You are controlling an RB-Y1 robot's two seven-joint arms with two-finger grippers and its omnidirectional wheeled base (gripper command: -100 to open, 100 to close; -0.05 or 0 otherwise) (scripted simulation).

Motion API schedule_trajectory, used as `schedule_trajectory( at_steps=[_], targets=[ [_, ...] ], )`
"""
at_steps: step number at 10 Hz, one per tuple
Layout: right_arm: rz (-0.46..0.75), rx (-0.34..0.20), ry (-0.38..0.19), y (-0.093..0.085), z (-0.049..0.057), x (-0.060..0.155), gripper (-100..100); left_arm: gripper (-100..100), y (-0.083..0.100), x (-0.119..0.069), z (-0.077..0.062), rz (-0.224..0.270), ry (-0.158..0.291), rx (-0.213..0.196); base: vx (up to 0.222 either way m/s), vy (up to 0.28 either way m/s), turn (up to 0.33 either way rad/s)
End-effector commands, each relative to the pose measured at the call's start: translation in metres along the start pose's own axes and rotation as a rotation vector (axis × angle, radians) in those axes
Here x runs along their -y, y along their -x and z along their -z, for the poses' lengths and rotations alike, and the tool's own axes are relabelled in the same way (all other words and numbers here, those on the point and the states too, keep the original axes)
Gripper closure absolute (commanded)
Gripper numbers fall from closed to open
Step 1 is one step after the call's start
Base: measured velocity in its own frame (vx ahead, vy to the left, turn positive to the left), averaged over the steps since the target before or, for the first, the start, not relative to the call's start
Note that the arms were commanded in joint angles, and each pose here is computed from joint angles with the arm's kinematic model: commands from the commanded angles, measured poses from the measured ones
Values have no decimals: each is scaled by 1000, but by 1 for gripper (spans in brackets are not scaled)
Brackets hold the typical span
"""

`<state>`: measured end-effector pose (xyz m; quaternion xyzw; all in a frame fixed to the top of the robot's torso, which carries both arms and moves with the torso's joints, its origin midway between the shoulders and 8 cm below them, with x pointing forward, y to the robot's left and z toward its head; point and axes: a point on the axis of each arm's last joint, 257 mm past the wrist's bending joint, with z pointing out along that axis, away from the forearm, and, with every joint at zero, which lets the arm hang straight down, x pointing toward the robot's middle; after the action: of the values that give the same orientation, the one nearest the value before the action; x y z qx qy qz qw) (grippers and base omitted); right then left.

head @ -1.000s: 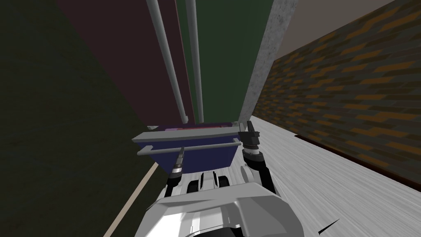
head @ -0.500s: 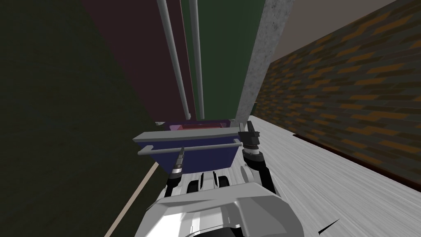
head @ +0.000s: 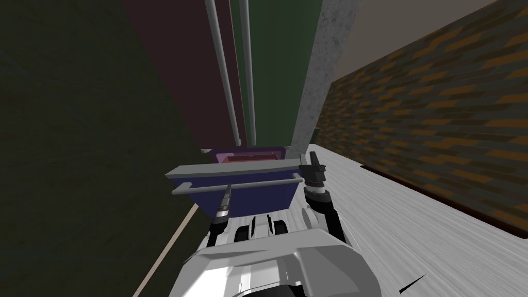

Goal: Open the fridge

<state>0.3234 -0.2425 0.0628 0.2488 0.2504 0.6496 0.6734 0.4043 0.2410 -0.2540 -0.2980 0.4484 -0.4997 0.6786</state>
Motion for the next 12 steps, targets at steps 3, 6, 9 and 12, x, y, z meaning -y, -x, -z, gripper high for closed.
schedule_trajectory(
  at_steps=[3,6,9,12],
  targets=[
    [0,0,0,0,0,0,0,-100,4,0,-29,-8,7,11,-165,7,-13],
    [0,0,0,0,0,0,0,-100,6,5,-56,-6,7,5,-34,-11,18],
    [0,0,0,0,0,0,0,-100,9,11,-82,-5,5,1,-62,-5,23],
    [0,0,0,0,0,0,0,0,7,2,-80,0,42,-7,-33,-5,-1]
  ],
)
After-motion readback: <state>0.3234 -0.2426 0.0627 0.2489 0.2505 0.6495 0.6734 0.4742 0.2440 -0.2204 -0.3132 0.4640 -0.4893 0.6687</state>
